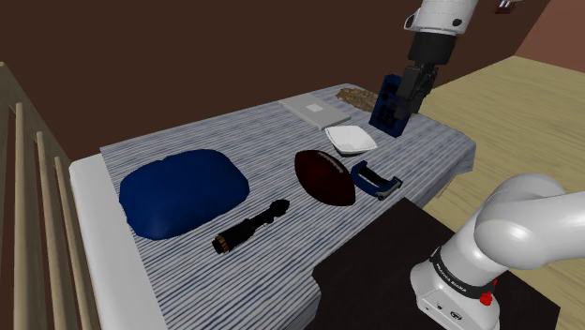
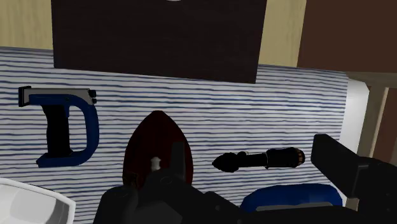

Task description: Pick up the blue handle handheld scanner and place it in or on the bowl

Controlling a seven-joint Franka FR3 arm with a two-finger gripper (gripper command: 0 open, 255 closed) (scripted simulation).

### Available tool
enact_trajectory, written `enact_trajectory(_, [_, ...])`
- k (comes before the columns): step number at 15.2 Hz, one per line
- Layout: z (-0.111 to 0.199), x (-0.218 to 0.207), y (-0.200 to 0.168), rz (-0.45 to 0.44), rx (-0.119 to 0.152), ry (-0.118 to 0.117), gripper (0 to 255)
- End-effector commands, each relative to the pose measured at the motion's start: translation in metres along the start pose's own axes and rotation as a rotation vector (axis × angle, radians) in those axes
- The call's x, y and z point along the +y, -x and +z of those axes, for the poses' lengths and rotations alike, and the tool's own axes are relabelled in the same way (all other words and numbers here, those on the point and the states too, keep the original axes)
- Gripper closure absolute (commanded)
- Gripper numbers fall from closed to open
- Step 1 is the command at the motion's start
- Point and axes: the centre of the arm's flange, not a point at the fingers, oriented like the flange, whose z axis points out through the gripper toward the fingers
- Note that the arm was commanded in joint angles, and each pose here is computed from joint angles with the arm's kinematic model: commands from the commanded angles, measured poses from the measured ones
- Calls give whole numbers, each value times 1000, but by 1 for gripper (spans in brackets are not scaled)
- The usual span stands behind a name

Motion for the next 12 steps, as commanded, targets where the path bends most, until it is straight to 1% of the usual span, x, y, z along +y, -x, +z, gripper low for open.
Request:
enact_trajectory(1, [0, 0, 0, 0, 0, 0, 0])
enact_trajectory(12, [104, 89, -29, 11, 21, 45, 0])
